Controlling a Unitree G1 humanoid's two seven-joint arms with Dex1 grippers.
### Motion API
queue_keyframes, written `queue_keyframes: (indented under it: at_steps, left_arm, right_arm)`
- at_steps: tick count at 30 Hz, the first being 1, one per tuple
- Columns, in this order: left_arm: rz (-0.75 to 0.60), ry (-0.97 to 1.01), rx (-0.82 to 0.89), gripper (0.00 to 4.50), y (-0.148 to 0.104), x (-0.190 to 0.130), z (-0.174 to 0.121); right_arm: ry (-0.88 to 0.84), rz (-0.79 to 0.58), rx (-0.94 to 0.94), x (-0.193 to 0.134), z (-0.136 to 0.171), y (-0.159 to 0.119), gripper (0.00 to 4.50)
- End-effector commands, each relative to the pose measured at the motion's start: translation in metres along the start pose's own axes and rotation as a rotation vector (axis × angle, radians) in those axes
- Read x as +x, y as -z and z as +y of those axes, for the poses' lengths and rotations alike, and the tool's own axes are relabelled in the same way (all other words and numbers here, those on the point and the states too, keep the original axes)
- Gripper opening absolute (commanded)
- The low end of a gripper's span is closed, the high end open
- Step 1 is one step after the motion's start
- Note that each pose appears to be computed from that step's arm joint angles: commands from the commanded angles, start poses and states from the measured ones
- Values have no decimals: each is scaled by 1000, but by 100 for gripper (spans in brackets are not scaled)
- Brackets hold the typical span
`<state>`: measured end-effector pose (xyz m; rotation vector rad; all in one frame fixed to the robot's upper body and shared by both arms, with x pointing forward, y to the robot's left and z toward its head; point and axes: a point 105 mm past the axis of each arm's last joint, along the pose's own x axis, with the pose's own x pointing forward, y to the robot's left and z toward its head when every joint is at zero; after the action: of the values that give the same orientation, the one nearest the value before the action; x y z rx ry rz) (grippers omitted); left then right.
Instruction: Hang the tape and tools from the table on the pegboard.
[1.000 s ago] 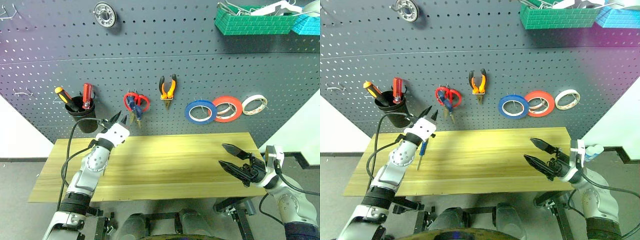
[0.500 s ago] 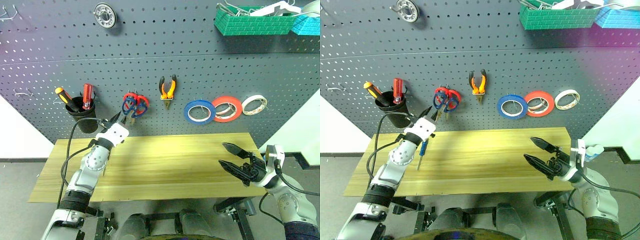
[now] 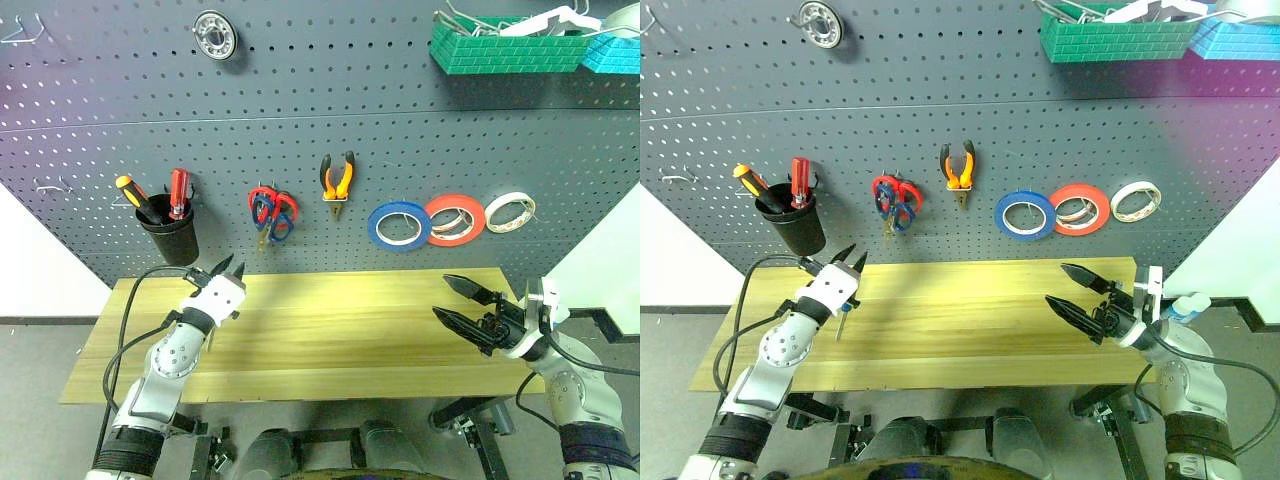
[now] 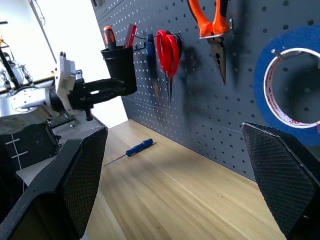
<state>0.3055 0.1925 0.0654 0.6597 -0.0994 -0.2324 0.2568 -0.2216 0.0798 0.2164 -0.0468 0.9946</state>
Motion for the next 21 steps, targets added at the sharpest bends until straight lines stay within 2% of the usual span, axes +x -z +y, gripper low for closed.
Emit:
queue_keyframes:
  at_steps: [1,7,10,15,18,21]
  left_arm:
    - [38,-64,-89,107,5,-6,11]
    - [136,-78,-256,107,24,-11,12]
    - [179,-106,-324,164,33,-13,16]
    - [207,-129,-383,331,37,-13,21]
    - [259,-155,-466,435,48,-16,23]
    - [329,-156,-550,445,61,-18,18]
  right_arm:
    - [-9,-15,-56,6,-4,-10,450]
    - [-15,-6,-67,9,-8,-16,450]
    - [-29,7,-76,12,-9,-17,450]
    - [-40,19,-78,17,-11,-18,450]
    - [-49,25,-75,20,-12,-19,450]
    - [-54,53,-104,24,-13,-17,450]
